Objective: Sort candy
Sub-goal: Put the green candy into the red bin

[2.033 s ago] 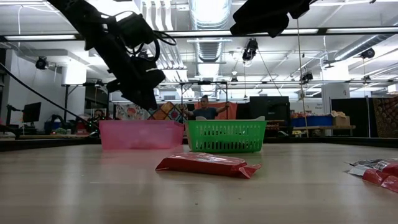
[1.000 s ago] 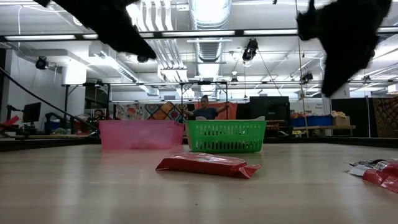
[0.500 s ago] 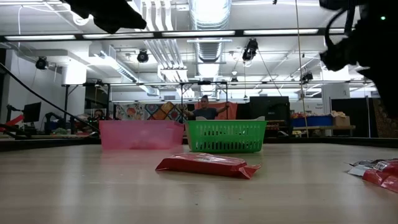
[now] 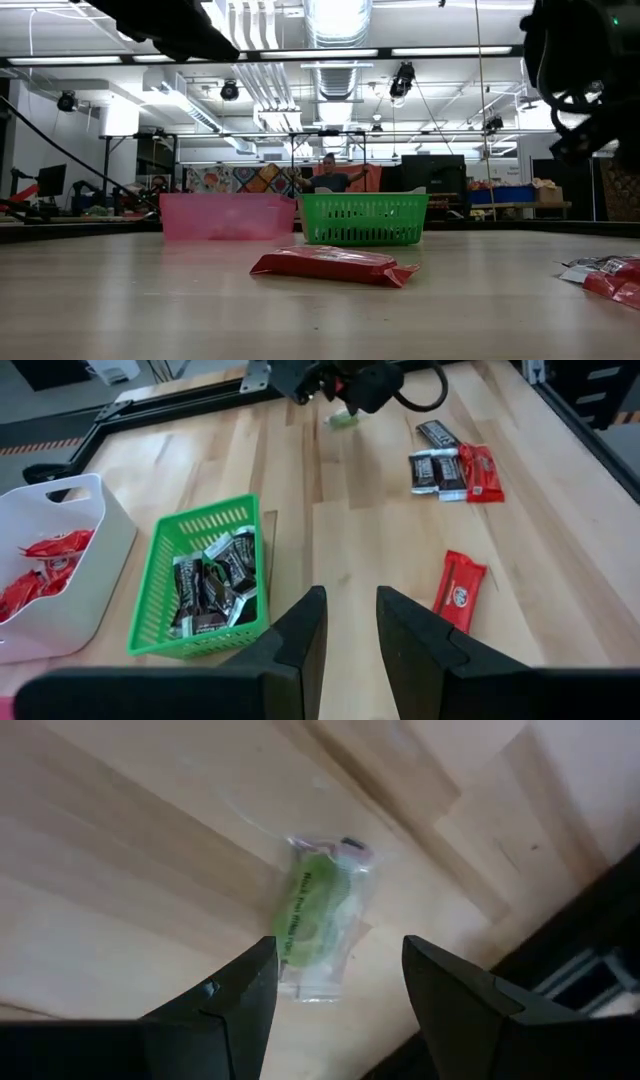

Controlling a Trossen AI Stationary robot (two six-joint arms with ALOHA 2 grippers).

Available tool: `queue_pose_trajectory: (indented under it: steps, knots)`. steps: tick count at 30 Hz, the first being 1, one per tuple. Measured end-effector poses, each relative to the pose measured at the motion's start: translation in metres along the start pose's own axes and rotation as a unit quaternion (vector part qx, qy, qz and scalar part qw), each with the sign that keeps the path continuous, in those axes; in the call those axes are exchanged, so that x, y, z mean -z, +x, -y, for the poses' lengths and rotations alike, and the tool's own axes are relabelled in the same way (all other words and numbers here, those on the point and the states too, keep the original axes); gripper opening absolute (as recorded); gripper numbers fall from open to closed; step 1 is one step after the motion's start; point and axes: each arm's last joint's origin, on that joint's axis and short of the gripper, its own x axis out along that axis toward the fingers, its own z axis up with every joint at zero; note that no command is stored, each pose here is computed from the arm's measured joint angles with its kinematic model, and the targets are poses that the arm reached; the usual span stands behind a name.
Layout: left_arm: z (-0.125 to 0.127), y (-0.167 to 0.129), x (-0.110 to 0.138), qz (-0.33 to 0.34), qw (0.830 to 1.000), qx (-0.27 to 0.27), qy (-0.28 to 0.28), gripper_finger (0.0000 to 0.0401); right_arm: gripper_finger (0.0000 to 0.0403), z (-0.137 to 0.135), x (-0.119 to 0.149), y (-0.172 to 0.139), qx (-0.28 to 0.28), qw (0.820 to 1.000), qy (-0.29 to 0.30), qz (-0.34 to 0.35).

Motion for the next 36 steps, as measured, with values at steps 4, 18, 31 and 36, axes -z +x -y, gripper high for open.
queue_pose_trajectory:
  steps: [4,18,31,36]
  knots:
    - [0.001,0.004,0.001,-0.002,1.0,-0.005,0.001,0.0074,0.0206,0.0,-0.002,0.011,-0.023,1.0,-0.014,-0.002]
    - [0.003,0.008,0.002,0.002,1.0,-0.005,-0.001,0.0074,0.0121,-0.003,-0.004,0.019,-0.057,0.998,-0.041,0.006]
    - [0.003,0.007,0.001,0.002,1.0,-0.006,-0.001,0.0074,0.0029,-0.003,-0.002,0.002,-0.085,0.993,-0.073,0.035]
    - [0.001,0.002,-0.009,0.011,1.0,-0.008,0.001,0.0074,0.0029,0.0,0.001,-0.016,-0.116,0.987,-0.085,0.076]
